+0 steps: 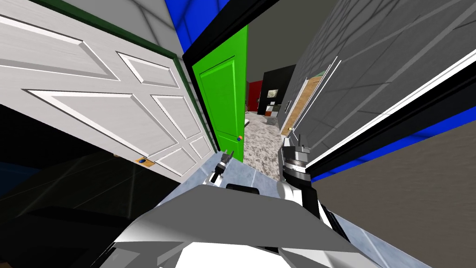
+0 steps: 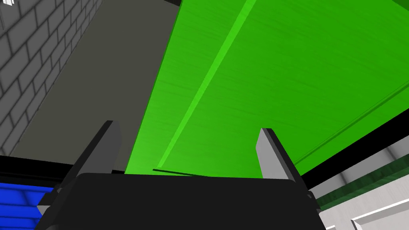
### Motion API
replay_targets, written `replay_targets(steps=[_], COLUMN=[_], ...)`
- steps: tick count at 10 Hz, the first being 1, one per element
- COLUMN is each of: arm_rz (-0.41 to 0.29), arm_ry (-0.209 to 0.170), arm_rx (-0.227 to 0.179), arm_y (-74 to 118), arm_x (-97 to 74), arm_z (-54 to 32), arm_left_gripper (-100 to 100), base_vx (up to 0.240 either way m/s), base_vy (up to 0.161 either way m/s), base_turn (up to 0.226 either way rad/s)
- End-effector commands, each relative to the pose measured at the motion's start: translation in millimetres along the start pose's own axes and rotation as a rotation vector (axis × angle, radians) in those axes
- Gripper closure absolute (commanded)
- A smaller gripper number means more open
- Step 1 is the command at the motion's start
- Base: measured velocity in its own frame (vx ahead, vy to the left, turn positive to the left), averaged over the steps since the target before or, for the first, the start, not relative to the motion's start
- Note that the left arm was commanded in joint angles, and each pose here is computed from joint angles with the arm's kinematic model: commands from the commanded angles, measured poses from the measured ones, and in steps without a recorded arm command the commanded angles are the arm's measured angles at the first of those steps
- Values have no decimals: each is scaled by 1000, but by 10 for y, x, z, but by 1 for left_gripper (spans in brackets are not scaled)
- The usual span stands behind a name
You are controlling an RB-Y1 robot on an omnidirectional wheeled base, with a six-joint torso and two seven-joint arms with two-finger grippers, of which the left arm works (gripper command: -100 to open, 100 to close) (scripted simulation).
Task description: Push the door open
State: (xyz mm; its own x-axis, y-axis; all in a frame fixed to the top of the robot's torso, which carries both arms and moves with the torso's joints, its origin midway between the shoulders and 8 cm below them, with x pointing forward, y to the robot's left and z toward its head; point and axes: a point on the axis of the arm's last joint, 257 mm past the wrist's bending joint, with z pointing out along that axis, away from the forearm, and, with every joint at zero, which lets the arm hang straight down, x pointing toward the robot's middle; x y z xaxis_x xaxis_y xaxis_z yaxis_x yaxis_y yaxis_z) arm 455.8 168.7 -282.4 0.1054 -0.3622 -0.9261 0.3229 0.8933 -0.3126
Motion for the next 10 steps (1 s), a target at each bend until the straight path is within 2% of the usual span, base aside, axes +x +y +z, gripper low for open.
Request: replay_targets(steps=[1, 10], arm_rz=[34, 180], arm_ry=[23, 131], arm_rx=[4, 35], arm_y=[5, -45], arm_x=[107, 663], arm_z=[-28, -118], arm_left_gripper=[-100, -100], base_vx=[88, 100], base_vy=[26, 27], base_turn=[-2, 1])
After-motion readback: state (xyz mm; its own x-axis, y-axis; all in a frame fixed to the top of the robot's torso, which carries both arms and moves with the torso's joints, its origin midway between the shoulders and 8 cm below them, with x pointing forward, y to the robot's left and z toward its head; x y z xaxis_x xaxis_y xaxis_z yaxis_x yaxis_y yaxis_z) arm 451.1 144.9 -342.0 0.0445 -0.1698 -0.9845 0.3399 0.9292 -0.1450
